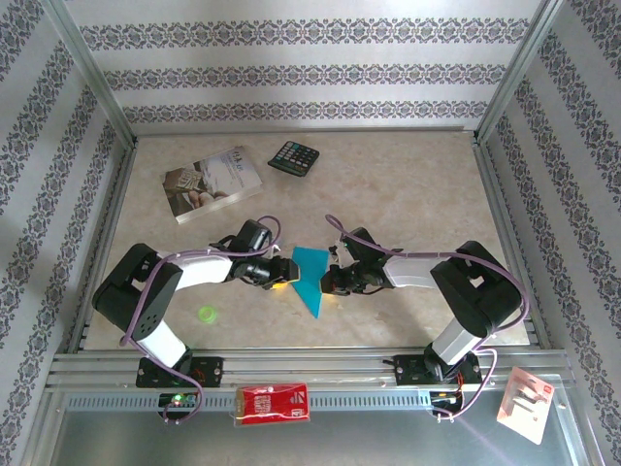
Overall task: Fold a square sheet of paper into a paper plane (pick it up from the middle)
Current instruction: Third fold the triangle at the center of the table, then fourth fold the wing at the center of the table.
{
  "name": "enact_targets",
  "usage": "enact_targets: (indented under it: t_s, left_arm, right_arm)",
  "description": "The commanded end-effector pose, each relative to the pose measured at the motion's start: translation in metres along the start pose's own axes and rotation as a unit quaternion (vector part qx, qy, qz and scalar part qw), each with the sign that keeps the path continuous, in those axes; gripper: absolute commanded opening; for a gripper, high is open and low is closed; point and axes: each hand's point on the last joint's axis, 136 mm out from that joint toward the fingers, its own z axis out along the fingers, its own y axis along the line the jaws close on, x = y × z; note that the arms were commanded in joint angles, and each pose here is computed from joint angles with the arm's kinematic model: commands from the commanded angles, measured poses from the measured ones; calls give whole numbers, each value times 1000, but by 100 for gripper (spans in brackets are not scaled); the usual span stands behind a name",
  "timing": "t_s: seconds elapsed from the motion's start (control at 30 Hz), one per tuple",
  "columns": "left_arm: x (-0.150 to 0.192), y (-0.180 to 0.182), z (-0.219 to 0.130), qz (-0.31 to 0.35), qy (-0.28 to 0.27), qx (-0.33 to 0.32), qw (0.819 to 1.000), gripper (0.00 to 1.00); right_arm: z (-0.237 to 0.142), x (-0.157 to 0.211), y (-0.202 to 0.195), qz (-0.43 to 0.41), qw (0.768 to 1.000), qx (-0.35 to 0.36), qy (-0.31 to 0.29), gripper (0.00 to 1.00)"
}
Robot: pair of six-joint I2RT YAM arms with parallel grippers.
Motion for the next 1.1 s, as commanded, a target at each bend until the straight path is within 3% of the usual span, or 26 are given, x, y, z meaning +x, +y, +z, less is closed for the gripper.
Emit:
enact_targets:
  t_s: [0.0,1.07]
  left_arm:
    - [0,-7,6,7,15,16,1000,44]
    - [-19,-14,-8,6,-17,45,999,42]
  right_arm:
    - [5,6,-21,9,999,30,5,0]
    - [6,8,-28,12,999,36,14,0]
